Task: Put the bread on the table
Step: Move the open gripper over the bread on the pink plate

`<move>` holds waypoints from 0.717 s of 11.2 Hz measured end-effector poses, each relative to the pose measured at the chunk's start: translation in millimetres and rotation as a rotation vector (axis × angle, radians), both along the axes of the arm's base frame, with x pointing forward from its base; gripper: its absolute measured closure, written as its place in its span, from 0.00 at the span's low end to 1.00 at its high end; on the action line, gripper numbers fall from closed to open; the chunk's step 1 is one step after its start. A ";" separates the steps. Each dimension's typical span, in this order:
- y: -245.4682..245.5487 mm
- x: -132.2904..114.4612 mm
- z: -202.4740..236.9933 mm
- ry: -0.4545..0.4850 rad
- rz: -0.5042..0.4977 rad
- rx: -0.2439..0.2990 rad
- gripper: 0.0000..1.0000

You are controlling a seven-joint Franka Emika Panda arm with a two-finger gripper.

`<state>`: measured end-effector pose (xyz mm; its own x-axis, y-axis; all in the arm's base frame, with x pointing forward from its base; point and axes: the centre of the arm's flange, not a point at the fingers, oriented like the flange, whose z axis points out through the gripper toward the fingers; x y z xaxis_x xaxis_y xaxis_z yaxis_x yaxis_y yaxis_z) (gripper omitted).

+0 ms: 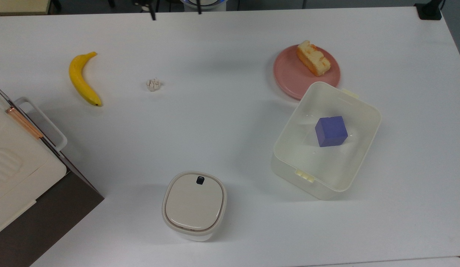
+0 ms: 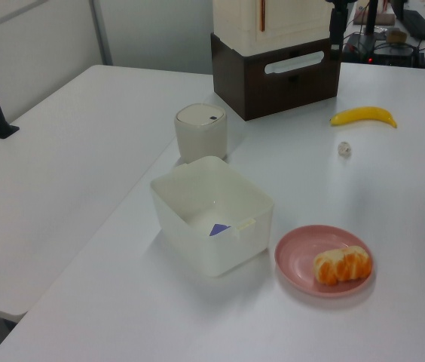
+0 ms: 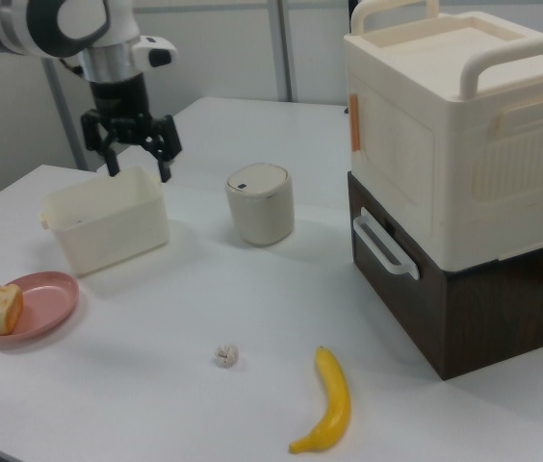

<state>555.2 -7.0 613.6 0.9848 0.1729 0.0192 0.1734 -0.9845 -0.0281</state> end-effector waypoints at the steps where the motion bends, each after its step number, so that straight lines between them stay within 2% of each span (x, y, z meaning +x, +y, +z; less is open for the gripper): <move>1: 21.5 0.5 -1.3 0.002 0.038 0.001 0.00; 5: 124.6 -7.1 -11.0 0.021 0.202 -0.001 0.00; 8: 190.7 -20.3 -21.9 0.041 0.284 -0.005 0.00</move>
<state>534.9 183.7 591.8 0.8969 0.4416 -0.0211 0.4408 -0.8969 -0.0359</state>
